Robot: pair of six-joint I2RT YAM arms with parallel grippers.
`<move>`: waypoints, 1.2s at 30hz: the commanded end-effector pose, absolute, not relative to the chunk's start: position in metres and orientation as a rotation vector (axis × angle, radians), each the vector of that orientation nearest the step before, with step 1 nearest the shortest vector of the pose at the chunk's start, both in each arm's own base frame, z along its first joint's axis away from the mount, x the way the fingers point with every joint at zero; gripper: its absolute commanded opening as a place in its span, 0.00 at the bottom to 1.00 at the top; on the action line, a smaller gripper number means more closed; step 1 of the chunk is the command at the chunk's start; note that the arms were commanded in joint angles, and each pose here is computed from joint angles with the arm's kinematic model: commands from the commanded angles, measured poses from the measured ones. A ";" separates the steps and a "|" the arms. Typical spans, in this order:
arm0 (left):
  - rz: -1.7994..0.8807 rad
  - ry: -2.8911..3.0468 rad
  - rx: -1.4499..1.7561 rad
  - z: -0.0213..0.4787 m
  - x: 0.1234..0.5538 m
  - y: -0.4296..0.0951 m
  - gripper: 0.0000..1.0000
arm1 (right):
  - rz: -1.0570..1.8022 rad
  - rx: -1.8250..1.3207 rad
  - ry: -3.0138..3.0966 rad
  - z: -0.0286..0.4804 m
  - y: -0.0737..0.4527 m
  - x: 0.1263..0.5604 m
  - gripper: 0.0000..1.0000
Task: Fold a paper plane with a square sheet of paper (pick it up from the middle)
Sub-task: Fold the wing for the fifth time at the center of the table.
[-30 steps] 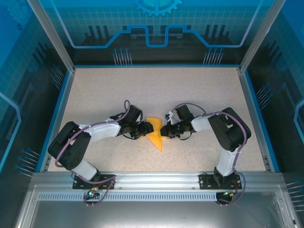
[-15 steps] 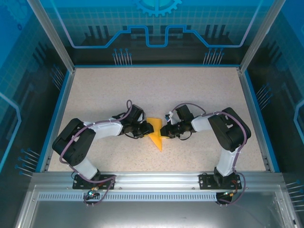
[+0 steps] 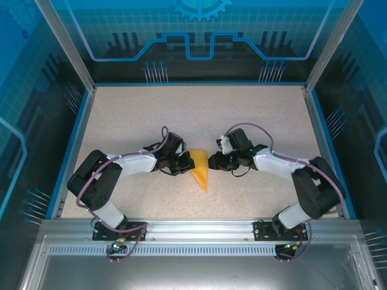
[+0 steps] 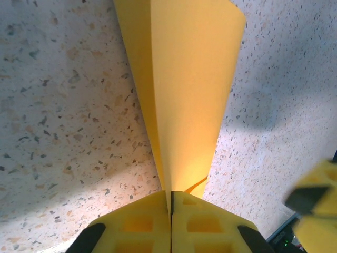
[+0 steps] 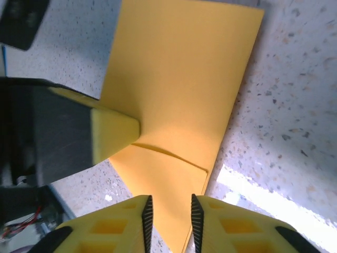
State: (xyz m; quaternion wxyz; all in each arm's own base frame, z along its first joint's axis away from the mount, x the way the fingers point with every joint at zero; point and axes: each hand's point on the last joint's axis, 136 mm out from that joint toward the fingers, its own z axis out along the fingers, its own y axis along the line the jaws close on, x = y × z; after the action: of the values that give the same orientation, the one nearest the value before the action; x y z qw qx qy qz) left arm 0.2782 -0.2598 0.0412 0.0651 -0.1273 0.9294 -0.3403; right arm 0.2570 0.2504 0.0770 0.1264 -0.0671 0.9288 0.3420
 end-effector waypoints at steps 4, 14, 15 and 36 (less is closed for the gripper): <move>-1.067 2.785 -0.409 0.057 0.286 -0.267 0.06 | 0.524 -0.281 2.597 0.078 0.225 0.235 0.44; -1.054 2.807 -0.411 0.058 0.286 -0.270 0.06 | 0.236 -0.588 2.436 0.077 0.264 0.207 0.47; -1.052 2.811 -0.415 0.057 0.285 -0.270 0.06 | 0.213 -0.616 2.430 0.076 0.270 0.207 0.47; -1.042 2.823 -0.409 0.057 0.286 -0.272 0.05 | 0.016 -0.708 2.402 0.048 0.298 0.210 0.38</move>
State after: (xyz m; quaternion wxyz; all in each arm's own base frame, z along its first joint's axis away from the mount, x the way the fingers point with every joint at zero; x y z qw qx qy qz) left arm 0.2886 -0.2636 0.0485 0.0624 -0.1447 0.9293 -0.3340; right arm 0.2081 0.2947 0.0445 0.2933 -0.2797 0.9142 -0.0022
